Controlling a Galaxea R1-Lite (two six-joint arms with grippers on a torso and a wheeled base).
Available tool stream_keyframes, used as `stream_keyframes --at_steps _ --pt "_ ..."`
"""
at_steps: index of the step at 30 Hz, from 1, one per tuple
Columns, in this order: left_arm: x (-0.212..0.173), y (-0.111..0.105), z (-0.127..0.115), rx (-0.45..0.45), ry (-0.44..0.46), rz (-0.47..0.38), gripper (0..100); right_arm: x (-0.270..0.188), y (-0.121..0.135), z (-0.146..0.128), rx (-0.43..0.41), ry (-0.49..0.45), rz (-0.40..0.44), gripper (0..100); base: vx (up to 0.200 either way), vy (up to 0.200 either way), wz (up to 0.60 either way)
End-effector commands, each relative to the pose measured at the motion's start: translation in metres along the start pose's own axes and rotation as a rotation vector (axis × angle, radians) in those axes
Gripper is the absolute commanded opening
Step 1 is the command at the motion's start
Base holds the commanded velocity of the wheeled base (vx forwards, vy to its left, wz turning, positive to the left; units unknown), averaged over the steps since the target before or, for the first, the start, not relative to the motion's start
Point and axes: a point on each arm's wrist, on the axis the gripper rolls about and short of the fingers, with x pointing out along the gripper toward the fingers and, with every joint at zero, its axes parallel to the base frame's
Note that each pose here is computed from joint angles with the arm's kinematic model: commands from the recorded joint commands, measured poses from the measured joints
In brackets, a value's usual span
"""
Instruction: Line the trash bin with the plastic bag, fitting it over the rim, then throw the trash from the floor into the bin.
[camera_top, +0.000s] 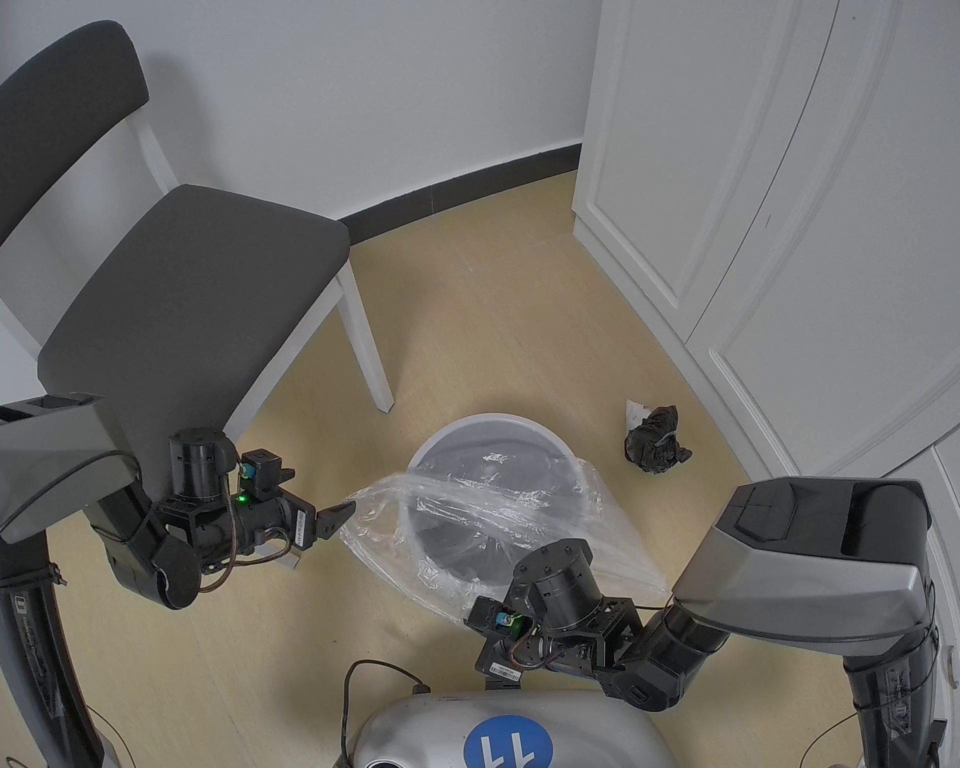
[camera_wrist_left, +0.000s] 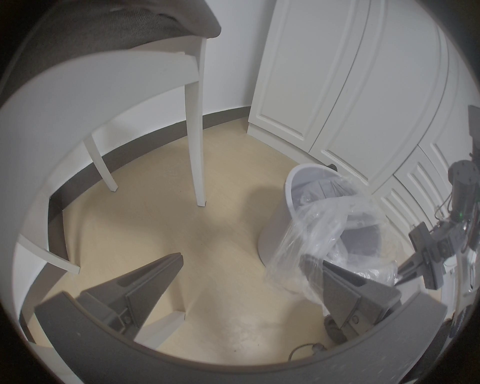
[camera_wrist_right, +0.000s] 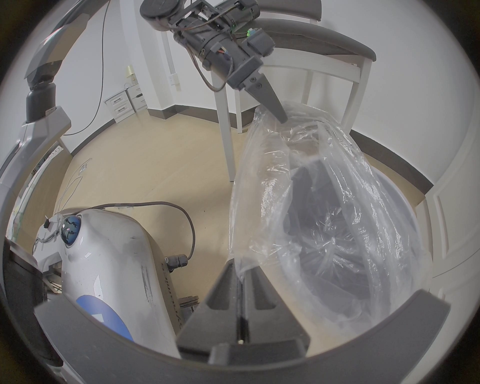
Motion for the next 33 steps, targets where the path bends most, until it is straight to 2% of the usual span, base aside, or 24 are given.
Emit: stream_keyframes --at_steps 1,2,11,15,20,24,28,29,33 --pt "-0.021 0.000 0.012 0.024 -0.010 -0.008 100 0.002 0.004 -0.001 -0.012 0.004 0.007 0 0.000 0.000 0.00" --pt "-0.021 -0.002 0.011 0.022 -0.004 -0.028 100 0.001 0.004 0.000 -0.018 0.003 0.008 100 0.000 0.000 0.00" --pt "-0.005 -0.007 -0.006 0.025 0.046 -0.066 100 -0.009 0.000 0.010 -0.014 -0.047 -0.016 100 0.000 0.000 0.00" --pt "-0.007 -0.015 -0.003 0.085 0.046 -0.048 100 -0.034 -0.001 0.025 -0.022 -0.101 -0.025 100 0.000 0.000 0.00" --pt "-0.010 -0.027 0.002 0.111 0.049 -0.020 100 -0.054 0.005 0.042 -0.037 -0.152 -0.012 100 0.000 0.000 0.00" --pt "-0.013 -0.032 0.006 0.121 0.042 -0.008 100 -0.060 0.007 0.045 -0.041 -0.164 -0.012 100 0.000 0.000 0.00" --pt "-0.018 -0.035 0.011 0.127 0.029 -0.009 100 -0.065 -0.010 0.050 -0.023 -0.188 -0.060 100 0.000 0.000 0.00" --pt "-0.019 -0.036 0.011 0.129 0.028 -0.014 100 -0.063 -0.025 0.049 -0.006 -0.183 -0.096 100 0.000 0.000 0.00" --pt "-0.020 -0.037 0.011 0.129 0.029 -0.013 100 -0.052 -0.046 0.042 0.018 -0.137 -0.156 100 0.000 0.000 0.00"
